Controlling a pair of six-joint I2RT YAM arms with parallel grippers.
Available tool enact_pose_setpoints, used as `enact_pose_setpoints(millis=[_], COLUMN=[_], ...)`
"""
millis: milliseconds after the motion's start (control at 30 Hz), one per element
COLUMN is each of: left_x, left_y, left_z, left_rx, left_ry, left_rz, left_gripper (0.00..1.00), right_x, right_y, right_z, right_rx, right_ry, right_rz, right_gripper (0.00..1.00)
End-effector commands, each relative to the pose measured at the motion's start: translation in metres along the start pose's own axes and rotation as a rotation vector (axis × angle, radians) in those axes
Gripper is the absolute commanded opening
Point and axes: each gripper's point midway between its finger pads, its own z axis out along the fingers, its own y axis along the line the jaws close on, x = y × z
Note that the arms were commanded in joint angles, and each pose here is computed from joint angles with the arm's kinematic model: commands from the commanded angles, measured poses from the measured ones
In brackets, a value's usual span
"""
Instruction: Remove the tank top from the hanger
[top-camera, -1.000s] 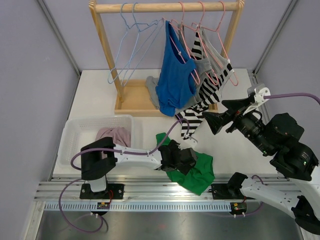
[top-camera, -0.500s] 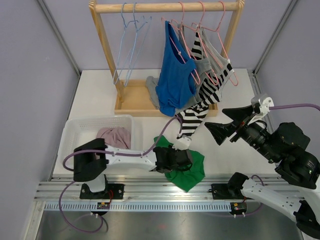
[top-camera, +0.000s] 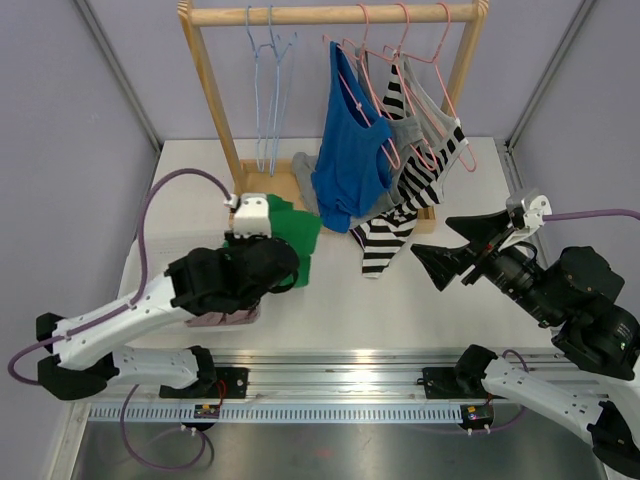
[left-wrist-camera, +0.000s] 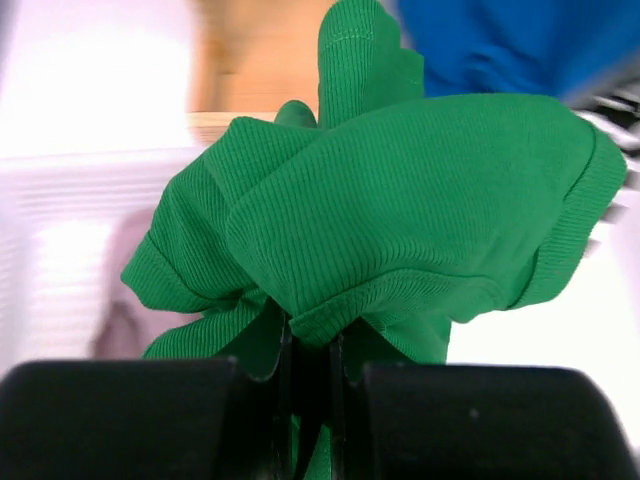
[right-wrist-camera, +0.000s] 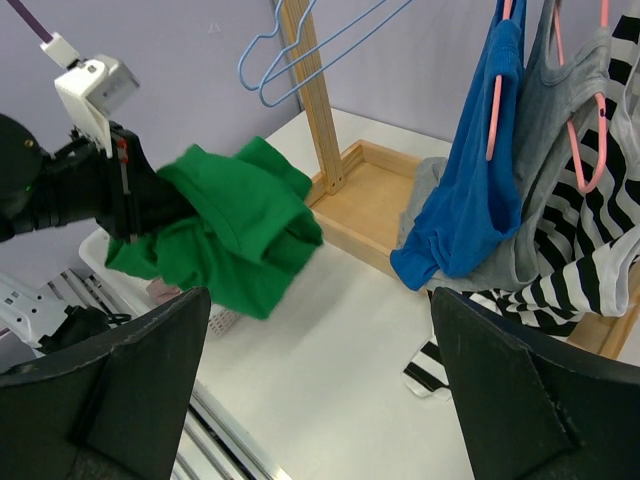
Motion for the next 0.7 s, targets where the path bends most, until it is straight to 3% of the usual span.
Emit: enact_pose_setpoints(millis=[0,200,333,367,467,533,600,667], left_x=[-0.013,0.003,0.028,0.044,0.061,0.061,0.058,0.055], left_y=[0.085,0.172,0.206,0.204,0.211,0.208,0.208,0.205], left_z=[-0.002,0.006,0.022,0.031,0.046,0.049,0.046,0.043], left_rx=[-0.253,-0.510,-0.588,-0.553,-0.554,-0.539,-0.535,-0.515], left_ry=[-0.053,-0.032,0.045,0.120,0.186,0.194,0.172,0.154], left_rz=[-0.019,-0.175,-0.273,-0.254,-0.304,-0.314,-0.339,-0.354], left_gripper=[0.00,0.00,0.00,0.04,0.15,0.46,0.99,0.99], right_x=[-0.016,-0.020,-0.020,-0.021,-0.022,-0.024,-0.025,-0.028], right_y=[0.004,0.000,-0.003,-0.002,-0.003,-0.011,-0.027,-0.035], right_z=[0.001,0.014,0.036,0.040,0.055,0.069,0.078,0.093], right_rx=[-0.015,0.021,0.066,0.069,0.091,0.154,0.255,0.326], right_ry=[-0.047,-0.047,-0.019,-0.018,-0.006,-0.001,0.004,0.030], right_rz=[-0.003,-0.009,0.014,0.022,0.030,0.028,0.022,0.003], right_gripper=[1.00,0.99,1.00,0.99,1.00,1.00,0.99,1.00])
